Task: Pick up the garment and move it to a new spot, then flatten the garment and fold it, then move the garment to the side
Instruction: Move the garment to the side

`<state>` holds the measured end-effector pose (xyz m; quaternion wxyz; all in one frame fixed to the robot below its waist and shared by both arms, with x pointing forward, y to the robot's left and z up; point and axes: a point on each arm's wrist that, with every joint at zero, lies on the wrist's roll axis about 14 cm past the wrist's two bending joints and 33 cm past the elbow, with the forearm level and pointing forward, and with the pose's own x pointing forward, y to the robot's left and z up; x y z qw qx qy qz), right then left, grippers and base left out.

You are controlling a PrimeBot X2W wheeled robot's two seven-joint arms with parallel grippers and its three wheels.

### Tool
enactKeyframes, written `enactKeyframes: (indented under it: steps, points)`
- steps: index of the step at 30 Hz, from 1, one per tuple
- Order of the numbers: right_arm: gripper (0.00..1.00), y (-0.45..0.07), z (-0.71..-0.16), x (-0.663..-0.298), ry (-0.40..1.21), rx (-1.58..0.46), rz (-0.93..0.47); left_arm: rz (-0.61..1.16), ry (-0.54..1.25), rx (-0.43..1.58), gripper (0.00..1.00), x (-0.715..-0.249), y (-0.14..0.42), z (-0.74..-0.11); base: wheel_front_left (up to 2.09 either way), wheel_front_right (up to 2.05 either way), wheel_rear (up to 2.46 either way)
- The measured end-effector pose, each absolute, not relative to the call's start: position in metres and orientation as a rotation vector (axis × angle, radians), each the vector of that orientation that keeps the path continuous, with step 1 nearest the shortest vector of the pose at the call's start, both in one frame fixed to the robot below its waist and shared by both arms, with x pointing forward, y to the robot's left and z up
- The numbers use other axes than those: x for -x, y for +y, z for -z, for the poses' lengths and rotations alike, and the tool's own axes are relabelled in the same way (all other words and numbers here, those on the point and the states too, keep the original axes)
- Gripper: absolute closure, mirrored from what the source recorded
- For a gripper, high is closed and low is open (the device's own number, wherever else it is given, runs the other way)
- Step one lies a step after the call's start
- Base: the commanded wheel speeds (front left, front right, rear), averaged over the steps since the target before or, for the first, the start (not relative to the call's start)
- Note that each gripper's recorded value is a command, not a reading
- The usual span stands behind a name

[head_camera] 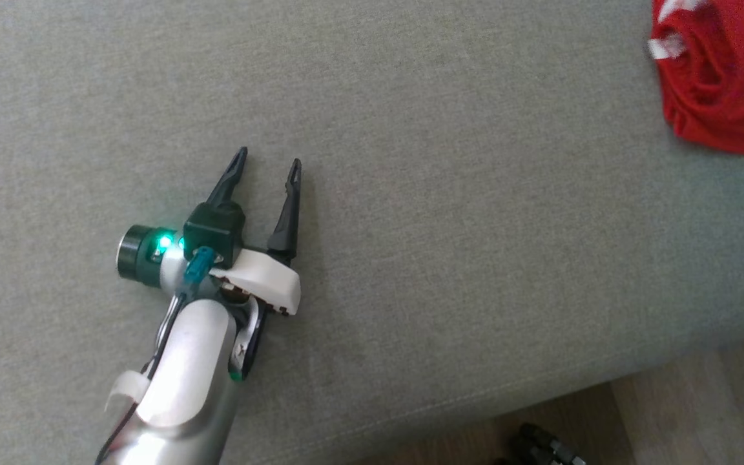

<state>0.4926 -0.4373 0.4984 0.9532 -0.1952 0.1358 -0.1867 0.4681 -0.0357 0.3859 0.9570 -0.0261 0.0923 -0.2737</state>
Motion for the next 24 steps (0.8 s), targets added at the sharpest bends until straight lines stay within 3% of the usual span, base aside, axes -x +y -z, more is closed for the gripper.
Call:
enactKeyframes:
  steps: [3, 11, 24]
  points:
    - [0.00, -0.426, -0.535, -0.507, 0.123, 0.385, 0.392, 0.530, 0.181, 0.039, 0.00, -0.469, -0.028, -0.390, 0.00, 0.00, 0.00]
    - [0.00, -0.305, -0.527, -0.532, -0.001, 0.235, 0.174, 0.392, 0.175, 0.021, 0.00, -0.465, 0.013, -0.402, 0.00, 0.00, 0.00]
    - [0.00, -0.191, -0.452, -0.484, 0.125, 0.016, -0.049, 0.146, 0.140, 0.017, 0.00, -0.434, 0.095, -0.432, 0.00, 0.00, 0.00]
